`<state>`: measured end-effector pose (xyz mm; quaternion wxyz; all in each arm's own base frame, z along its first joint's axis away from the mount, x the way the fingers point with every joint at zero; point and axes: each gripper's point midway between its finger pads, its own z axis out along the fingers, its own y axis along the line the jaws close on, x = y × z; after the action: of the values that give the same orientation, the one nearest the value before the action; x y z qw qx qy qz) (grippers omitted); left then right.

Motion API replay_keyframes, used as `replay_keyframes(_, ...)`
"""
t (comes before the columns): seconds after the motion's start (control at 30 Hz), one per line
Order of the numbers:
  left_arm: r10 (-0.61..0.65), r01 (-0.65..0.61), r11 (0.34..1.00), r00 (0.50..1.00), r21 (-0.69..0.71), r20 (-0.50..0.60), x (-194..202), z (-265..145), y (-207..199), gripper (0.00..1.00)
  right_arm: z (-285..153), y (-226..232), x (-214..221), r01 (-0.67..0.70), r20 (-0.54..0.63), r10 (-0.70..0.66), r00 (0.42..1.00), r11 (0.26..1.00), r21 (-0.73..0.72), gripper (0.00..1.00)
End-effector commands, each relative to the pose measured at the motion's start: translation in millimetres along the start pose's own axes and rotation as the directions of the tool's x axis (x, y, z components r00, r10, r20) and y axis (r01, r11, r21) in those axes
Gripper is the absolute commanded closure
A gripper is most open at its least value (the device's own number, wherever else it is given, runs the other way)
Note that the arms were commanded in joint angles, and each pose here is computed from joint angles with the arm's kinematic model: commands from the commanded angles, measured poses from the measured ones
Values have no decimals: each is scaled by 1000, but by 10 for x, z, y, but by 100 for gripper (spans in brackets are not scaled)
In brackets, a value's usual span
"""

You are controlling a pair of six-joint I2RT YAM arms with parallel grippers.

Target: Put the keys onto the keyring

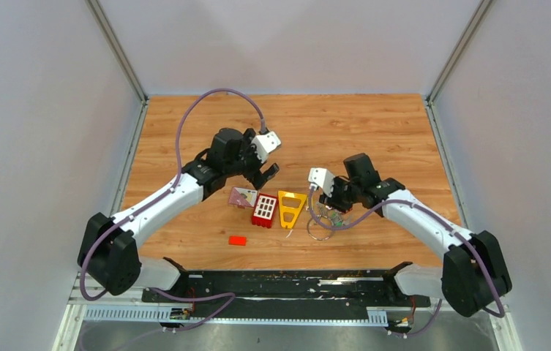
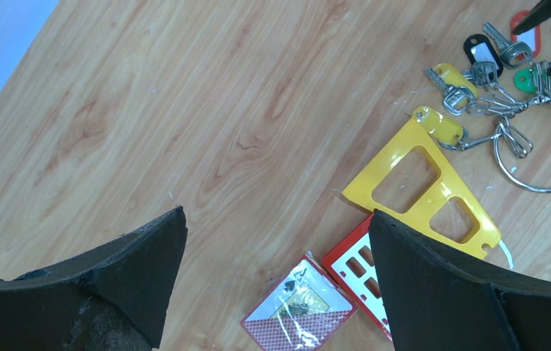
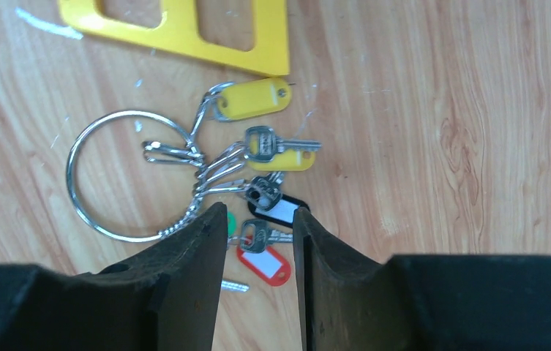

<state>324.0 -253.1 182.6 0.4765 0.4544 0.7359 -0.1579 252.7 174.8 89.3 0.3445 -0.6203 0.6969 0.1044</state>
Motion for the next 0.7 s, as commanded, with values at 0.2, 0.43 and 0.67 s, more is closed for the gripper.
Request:
replay_keyframes(0.2, -32, 36, 996, 998, -85, 53, -141, -302, 122, 0, 243, -102, -103, -228, 2, 231, 973, 963, -141, 61)
replay_keyframes(0.43, -15, 18, 997, 999, -81, 44, -108, -382, 94, 0, 169, -54, 179, -282, -82, 270, 959, 930, -234, 62)
replay_keyframes(0.67, -24, 27, 999, 998, -44, 60, -139, -362, 31, 0, 52, 89, 271, -253, -79, 241, 967, 921, -294, 65)
